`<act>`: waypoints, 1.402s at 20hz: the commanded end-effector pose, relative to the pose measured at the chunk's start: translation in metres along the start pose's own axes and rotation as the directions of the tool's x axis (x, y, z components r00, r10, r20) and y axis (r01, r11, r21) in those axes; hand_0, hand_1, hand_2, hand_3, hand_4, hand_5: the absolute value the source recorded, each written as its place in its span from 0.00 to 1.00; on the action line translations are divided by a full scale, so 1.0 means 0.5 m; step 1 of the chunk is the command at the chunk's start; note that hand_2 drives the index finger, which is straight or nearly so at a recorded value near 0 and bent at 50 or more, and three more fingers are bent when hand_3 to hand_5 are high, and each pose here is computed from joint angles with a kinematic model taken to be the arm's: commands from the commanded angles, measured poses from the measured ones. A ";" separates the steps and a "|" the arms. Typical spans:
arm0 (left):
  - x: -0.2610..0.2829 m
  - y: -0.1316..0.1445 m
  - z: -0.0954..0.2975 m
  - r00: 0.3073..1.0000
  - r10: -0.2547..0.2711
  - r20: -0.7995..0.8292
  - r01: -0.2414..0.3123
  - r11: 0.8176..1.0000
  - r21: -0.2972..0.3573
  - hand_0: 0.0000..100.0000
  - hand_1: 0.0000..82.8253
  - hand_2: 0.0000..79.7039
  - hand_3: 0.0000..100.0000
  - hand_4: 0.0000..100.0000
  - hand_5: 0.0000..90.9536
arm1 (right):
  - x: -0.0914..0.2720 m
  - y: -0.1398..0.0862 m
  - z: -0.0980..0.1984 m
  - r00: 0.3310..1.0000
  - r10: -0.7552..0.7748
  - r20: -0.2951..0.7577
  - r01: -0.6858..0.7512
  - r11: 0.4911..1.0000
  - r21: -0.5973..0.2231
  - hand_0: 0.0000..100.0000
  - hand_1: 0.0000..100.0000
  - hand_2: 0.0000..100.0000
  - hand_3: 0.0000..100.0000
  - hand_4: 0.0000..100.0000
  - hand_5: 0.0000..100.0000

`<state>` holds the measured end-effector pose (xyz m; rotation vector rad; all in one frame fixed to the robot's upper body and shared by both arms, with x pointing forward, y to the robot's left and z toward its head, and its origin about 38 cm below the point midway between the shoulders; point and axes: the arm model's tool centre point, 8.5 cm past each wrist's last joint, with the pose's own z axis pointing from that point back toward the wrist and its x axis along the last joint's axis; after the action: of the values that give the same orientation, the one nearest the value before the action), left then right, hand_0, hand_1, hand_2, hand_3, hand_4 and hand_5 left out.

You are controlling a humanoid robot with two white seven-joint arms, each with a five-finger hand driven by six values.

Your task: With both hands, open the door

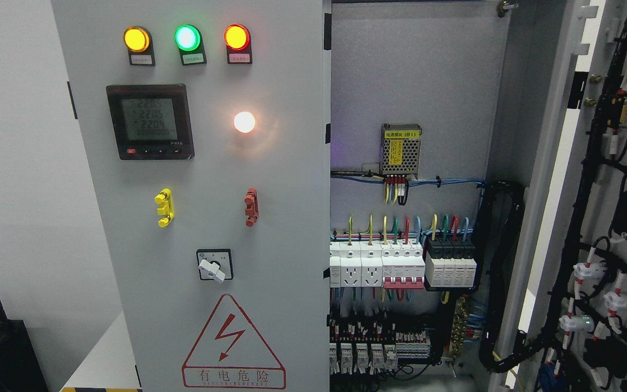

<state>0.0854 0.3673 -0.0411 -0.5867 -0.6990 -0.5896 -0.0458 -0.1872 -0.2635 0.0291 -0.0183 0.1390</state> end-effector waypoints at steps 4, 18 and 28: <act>-0.301 -0.041 0.043 0.974 0.213 -0.082 -0.173 0.924 0.342 0.00 0.00 0.00 0.00 0.04 0.00 | 0.002 -0.001 0.000 1.000 -0.003 0.002 0.003 1.000 -0.002 0.00 0.00 0.00 0.00 0.00 0.00; -0.487 -0.199 -0.056 0.860 0.475 -0.187 -0.342 0.808 0.480 0.00 0.00 0.00 0.00 0.04 0.00 | 0.002 0.000 0.000 1.000 0.000 0.002 0.000 1.000 -0.001 0.00 0.00 0.00 0.00 0.00 0.00; -0.446 -0.200 -0.211 0.796 0.548 -0.258 -0.363 0.773 0.521 0.00 0.00 0.00 0.00 0.04 0.00 | 0.002 -0.001 0.000 1.000 0.000 0.002 0.000 1.000 -0.002 0.00 0.00 0.00 0.00 0.00 0.00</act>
<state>-0.0238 0.3653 -0.2114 -0.1974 -0.5352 -0.1767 -0.0447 -0.1877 -0.2636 0.0233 -0.0203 0.1390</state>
